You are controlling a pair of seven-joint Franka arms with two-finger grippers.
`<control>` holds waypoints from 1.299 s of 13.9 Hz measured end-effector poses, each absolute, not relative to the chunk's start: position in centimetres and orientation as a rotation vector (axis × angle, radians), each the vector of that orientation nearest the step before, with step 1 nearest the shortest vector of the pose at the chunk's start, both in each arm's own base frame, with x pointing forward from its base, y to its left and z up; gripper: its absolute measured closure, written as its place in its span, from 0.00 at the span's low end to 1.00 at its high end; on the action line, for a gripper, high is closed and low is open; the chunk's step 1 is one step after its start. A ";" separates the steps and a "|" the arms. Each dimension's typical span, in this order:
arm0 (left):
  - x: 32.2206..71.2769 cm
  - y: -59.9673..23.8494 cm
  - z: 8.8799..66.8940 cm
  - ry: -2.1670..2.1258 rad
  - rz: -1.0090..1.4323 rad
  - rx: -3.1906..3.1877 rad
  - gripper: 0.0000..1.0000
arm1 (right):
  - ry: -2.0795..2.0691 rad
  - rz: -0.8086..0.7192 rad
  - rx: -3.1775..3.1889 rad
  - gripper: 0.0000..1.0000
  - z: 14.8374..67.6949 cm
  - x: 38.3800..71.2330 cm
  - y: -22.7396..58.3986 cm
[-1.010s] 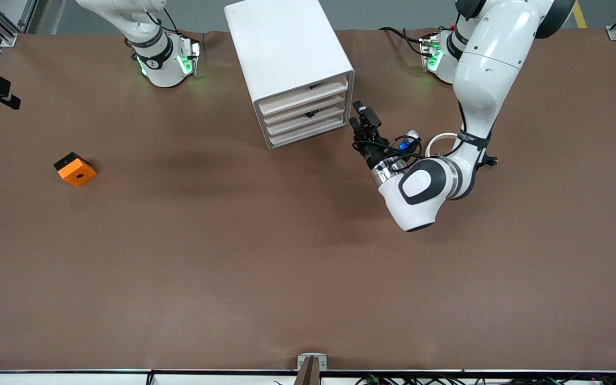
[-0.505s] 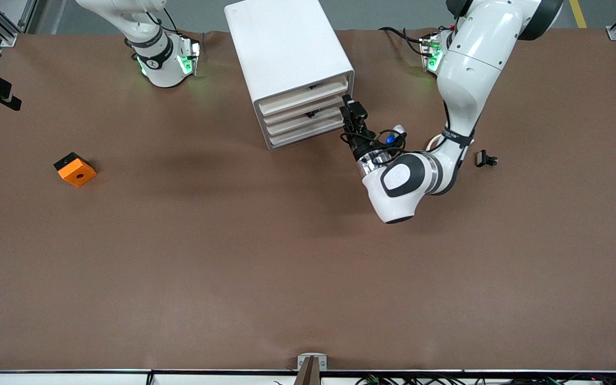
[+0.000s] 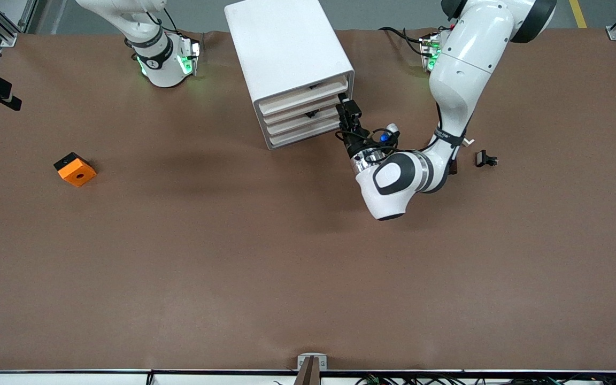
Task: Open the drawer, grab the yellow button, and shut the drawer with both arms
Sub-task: 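Pull the drawer open with the left gripper while the right gripper approaches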
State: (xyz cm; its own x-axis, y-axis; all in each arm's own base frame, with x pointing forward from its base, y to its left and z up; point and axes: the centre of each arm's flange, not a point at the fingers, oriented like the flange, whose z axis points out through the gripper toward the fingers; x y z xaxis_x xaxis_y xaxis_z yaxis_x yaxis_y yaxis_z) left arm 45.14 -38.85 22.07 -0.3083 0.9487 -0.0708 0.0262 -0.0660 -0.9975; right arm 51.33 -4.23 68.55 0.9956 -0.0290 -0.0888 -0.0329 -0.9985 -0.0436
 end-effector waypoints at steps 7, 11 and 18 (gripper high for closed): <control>41.9 -40.6 20.7 -1.363 1.441 -1.089 0.55 | 0.044 0.137 -3.093 0.00 68.6 51.3 -4.0; 41.3 -40.8 21.0 -1.342 1.437 -1.070 0.85 | 0.060 0.151 -3.092 0.00 68.2 51.4 -4.4; 41.3 -40.5 20.9 -1.343 1.440 -1.062 0.85 | 0.071 0.401 -3.066 0.00 59.8 55.5 -4.9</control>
State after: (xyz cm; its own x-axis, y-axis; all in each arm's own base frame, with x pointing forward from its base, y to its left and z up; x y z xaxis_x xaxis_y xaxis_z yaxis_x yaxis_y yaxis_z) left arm 41.33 -40.53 20.87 -0.2536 0.9670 -0.0226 -0.0445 -0.0351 -0.9984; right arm 55.51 -4.95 59.77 0.9653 -0.0394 -0.2582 -0.0521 -0.9977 -0.0426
